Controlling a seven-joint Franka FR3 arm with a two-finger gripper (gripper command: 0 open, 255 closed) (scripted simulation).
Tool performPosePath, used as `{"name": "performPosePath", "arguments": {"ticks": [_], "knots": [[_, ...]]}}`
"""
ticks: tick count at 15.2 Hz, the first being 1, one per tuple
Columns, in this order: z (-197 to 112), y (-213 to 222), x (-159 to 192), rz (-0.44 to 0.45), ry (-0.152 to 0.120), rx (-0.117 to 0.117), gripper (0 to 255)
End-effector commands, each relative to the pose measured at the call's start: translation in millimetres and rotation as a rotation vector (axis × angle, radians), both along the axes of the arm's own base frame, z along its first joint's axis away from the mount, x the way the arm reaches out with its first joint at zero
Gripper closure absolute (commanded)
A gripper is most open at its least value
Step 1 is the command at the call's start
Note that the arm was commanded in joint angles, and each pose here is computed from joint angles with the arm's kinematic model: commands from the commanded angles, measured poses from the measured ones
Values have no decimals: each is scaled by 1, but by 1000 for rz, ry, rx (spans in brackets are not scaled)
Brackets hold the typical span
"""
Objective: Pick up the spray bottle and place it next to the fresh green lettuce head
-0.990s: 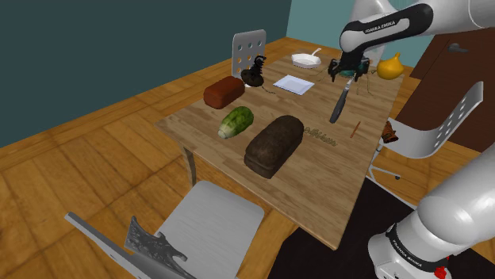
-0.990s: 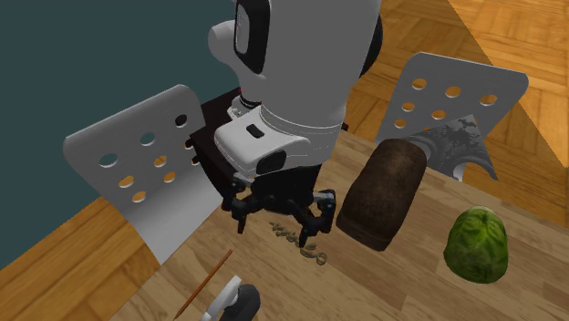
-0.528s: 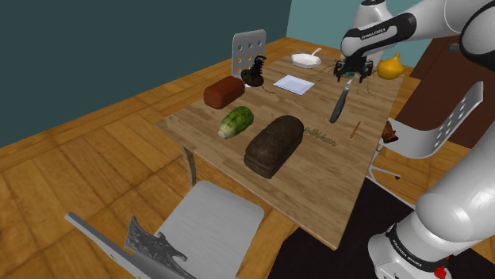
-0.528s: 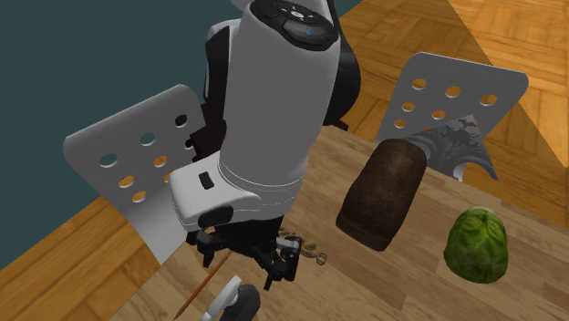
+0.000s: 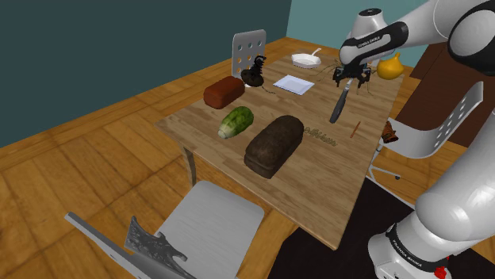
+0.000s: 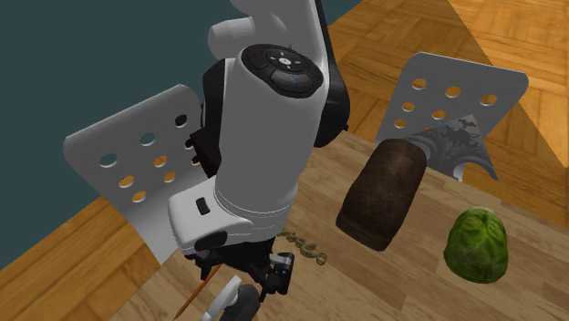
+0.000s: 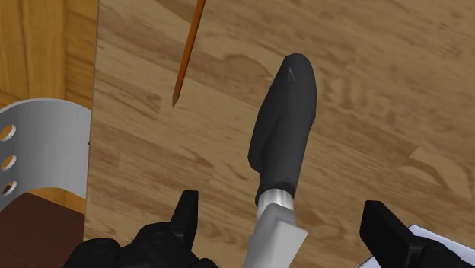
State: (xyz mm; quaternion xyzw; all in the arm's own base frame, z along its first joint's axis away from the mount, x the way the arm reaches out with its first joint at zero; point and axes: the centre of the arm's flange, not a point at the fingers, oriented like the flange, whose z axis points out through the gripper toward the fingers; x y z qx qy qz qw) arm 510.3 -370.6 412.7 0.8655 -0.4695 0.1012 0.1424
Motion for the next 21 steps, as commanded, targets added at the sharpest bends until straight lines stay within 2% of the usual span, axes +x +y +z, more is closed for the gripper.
{"name": "performPosePath", "arguments": {"ticks": [1, 5, 6, 15, 21], "knots": [[-1, 0, 0, 0, 0, 0, 0], [-1, 0, 0, 0, 0, 0, 0], [-1, 0, 0, 0, 0, 0, 255], [-1, 0, 0, 0, 0, 0, 255], [31, 0, 0, 0, 0, 0, 255]]}}
